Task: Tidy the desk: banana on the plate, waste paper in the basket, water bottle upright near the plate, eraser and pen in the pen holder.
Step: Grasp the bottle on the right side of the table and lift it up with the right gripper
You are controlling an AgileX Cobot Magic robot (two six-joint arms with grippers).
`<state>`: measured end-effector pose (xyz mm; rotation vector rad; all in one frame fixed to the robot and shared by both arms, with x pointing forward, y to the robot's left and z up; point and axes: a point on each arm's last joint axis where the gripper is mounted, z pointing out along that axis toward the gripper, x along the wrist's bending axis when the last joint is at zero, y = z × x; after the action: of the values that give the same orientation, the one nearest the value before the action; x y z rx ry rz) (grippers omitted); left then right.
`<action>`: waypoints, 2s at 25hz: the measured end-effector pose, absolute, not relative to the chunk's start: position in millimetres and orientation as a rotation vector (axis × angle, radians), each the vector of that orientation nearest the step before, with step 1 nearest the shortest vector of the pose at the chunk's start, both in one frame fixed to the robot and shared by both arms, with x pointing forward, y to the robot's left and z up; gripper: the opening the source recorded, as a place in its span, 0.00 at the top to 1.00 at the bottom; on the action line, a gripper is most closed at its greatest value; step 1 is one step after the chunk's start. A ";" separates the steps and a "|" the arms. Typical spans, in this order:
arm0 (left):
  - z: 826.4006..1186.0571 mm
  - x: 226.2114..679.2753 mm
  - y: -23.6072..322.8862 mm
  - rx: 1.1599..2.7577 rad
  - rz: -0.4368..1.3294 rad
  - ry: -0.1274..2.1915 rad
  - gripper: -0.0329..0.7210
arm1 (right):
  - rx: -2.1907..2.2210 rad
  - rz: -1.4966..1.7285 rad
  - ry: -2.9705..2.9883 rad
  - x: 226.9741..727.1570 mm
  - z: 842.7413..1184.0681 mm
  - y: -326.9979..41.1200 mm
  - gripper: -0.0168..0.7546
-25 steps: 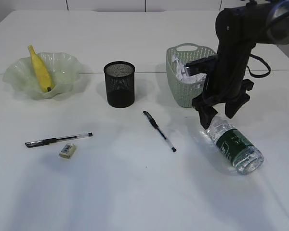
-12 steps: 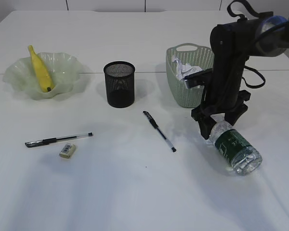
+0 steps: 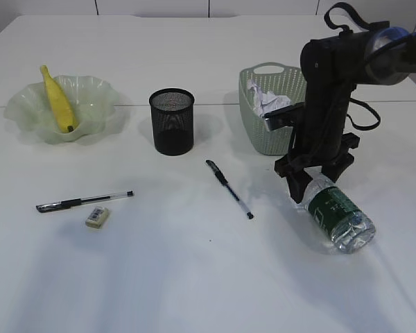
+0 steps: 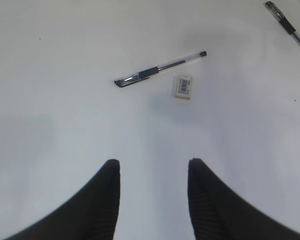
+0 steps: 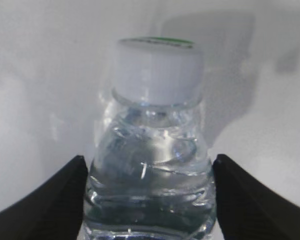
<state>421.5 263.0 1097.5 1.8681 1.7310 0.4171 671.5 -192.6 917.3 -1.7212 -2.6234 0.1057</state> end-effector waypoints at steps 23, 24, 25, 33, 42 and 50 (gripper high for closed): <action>1097.5 421.5 263.0 1.868 0.417 1.731 0.53 | -1.747 0.013 -2.580 670.1 928.7 -187.6 0.46; 1097.5 421.5 263.0 1.868 0.417 1.731 0.53 | -1.754 -0.001 -2.584 669.7 933.7 -187.6 0.46; 1097.5 421.5 263.0 1.868 0.417 1.731 0.53 | -1.761 -0.019 -2.587 669.2 939.5 -187.5 0.46; 1097.5 421.5 263.0 1.868 0.417 1.731 0.53 | -1.830 -0.192 -2.599 658.3 993.7 -187.5 0.46; 1097.6 421.4 262.3 1.862 0.406 1.731 0.53 | -1.836 -0.199 -2.587 595.3 1032.5 -203.0 0.46; 1097.7 421.2 261.4 1.853 0.392 1.732 0.53 | -1.861 -0.302 -2.624 530.9 1075.1 -219.3 0.46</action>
<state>421.2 261.4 1097.7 1.8529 1.7320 0.3920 530.9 -219.3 1075.1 -1.8607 -2.6242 -0.3017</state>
